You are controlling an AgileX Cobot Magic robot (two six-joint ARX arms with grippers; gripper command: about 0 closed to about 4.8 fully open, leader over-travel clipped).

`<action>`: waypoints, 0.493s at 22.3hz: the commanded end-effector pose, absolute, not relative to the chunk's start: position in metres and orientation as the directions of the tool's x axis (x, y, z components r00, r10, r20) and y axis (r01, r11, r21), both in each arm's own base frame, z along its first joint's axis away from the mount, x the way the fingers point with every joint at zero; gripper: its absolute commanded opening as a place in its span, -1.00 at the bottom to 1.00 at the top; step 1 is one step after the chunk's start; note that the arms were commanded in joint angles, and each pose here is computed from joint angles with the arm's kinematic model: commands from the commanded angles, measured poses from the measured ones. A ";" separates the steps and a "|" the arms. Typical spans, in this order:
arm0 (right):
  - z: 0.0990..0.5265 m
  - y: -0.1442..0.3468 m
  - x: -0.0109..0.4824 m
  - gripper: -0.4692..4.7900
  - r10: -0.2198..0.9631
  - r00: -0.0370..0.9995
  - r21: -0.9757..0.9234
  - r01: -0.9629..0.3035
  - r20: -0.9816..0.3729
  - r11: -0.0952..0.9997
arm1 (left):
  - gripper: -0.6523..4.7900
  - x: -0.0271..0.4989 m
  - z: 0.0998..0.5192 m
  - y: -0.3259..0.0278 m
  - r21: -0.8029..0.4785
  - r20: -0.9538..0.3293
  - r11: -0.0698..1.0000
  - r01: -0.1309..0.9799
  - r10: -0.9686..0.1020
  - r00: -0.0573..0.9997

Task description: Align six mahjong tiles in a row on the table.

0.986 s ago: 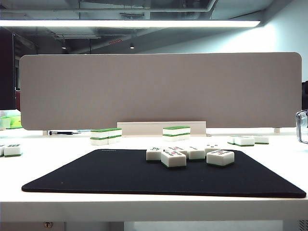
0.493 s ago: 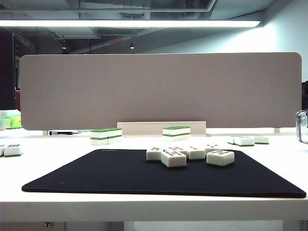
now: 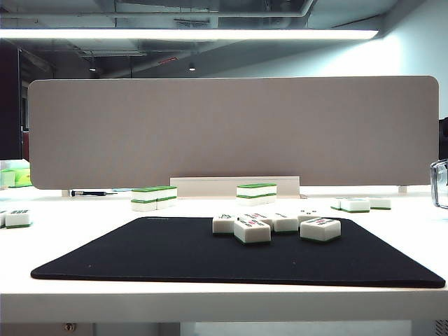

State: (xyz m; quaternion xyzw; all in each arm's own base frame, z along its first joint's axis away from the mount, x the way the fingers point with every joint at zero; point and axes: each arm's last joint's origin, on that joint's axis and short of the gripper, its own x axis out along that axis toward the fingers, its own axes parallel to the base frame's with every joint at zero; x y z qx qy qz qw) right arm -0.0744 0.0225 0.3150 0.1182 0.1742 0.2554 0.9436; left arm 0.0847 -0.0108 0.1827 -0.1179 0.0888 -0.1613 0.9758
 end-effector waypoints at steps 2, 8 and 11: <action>0.315 0.023 -0.078 -0.82 0.524 0.814 0.298 -0.451 -0.250 0.841 | -0.68 0.074 0.219 -0.011 -0.250 -0.069 0.913 0.323 -0.349 0.934; 0.315 0.023 -0.078 -0.83 0.525 0.814 0.298 -0.451 -0.250 0.841 | -0.68 0.081 0.271 -0.012 -0.252 -0.069 0.901 0.353 -0.381 0.922; 0.315 0.023 -0.078 -0.82 0.525 0.814 0.298 -0.451 -0.250 0.841 | -0.68 0.100 0.298 -0.014 -0.271 -0.119 0.887 0.375 -0.417 0.901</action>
